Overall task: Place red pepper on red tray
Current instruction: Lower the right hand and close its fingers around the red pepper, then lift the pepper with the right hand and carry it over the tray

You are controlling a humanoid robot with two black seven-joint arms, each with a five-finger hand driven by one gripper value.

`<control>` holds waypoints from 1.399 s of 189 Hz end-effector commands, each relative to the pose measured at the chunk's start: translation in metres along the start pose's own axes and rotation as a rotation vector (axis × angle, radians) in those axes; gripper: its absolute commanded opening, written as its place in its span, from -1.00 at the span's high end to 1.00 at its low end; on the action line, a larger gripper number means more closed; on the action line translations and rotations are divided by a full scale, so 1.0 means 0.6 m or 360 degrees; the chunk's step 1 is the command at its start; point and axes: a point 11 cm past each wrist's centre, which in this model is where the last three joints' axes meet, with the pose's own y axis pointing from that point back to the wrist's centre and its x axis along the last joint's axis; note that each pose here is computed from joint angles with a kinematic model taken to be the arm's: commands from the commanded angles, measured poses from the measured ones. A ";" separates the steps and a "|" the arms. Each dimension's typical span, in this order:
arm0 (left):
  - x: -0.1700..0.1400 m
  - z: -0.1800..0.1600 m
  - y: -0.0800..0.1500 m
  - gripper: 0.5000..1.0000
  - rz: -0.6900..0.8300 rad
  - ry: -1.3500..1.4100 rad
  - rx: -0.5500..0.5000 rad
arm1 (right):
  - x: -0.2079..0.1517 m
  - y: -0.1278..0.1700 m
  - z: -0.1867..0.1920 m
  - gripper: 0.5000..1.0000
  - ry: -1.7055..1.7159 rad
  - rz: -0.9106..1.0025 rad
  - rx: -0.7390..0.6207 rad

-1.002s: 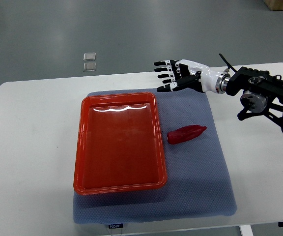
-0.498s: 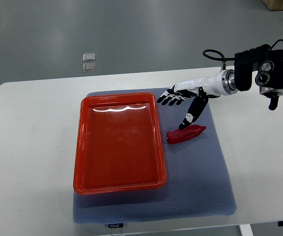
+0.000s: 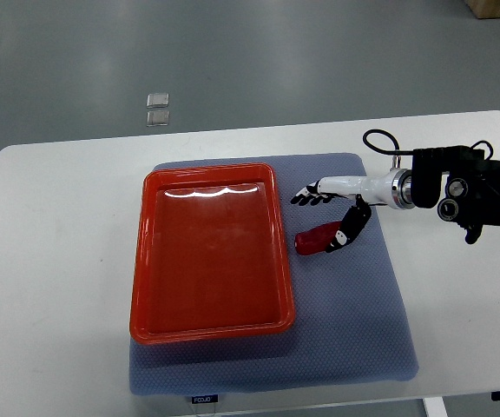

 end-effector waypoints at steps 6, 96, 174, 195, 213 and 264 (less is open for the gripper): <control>0.001 0.000 0.000 -1.00 0.0004 -0.0001 -0.0002 | -0.002 -0.003 0.004 -0.58 -0.0004 0.0011 -0.0005; -0.003 0.000 0.000 -1.00 -0.0006 -0.0001 -0.0001 | -0.034 -0.019 0.043 -0.33 0.0067 0.0064 -0.0065; 0.001 0.000 0.000 -1.00 0.0004 -0.0001 0.0000 | -0.045 -0.020 0.045 0.27 0.0077 0.0046 -0.0050; 0.002 0.000 0.000 -1.00 0.0006 0.0000 0.0001 | -0.045 -0.020 0.045 0.40 0.0082 0.0045 -0.0050; 0.002 0.000 0.000 -1.00 0.0009 0.0002 0.0001 | -0.045 -0.020 0.046 0.74 0.0097 0.0041 -0.0053; 0.002 0.000 0.000 -1.00 0.0009 0.0002 0.0001 | -0.024 -0.001 0.066 1.00 0.0135 0.0074 -0.0107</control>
